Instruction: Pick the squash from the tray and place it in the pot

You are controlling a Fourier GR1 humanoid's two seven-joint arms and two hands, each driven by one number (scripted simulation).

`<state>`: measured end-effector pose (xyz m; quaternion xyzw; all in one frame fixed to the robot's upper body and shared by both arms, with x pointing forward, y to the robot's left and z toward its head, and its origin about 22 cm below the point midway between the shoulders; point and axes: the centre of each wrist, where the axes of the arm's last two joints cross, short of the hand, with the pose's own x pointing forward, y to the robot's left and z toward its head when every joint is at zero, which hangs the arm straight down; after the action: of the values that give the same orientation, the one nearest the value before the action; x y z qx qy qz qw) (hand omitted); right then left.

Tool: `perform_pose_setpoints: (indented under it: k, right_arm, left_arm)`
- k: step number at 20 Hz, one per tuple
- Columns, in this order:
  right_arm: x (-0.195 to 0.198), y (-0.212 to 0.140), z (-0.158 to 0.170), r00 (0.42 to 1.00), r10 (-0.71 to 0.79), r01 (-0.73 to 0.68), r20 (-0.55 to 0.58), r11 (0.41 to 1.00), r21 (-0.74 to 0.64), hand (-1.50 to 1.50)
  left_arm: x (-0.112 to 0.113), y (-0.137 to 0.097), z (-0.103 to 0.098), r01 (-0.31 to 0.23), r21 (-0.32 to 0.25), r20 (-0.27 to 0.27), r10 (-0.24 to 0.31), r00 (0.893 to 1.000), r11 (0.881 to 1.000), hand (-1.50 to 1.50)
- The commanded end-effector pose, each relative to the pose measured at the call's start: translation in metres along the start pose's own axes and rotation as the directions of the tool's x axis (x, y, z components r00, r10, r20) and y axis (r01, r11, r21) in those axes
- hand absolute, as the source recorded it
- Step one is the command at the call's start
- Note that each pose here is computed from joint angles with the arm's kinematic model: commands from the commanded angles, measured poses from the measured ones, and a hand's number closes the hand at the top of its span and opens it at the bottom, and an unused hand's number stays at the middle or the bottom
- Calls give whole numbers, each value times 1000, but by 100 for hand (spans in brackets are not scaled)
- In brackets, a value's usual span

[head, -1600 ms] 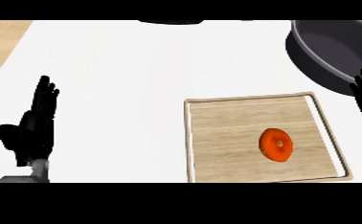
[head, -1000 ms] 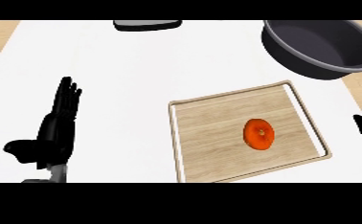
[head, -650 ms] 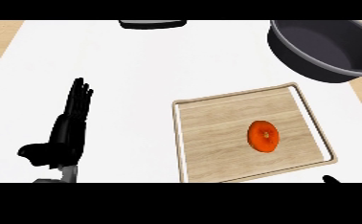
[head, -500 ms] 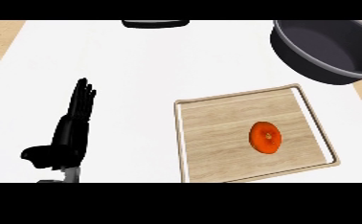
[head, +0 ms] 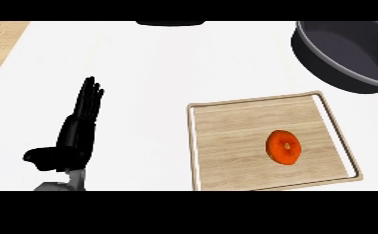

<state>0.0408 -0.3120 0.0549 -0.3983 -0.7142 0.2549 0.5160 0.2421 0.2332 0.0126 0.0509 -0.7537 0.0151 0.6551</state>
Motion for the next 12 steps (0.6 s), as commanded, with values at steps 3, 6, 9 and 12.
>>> perform_pose_setpoints:
  k: [3,6,9,12]
  right_arm:
    - [40,13,-16,986,112,-97,-126,988,122,-150]
    - [53,46,-38,987,86,-64,-138,985,158,-150]
    - [69,52,-61,981,101,-68,-165,978,196,-150]
    - [58,69,-72,956,179,-118,-232,960,254,-150]
  left_arm:
    - [0,-16,1,-16,-33,13,16,1000,999,0]
    - [3,-4,0,-1,-17,11,1,1000,1000,0]
    - [-3,-13,7,-7,-16,-7,6,1000,1000,0]
    - [-11,-12,4,1,-8,-1,-1,1000,1000,0]
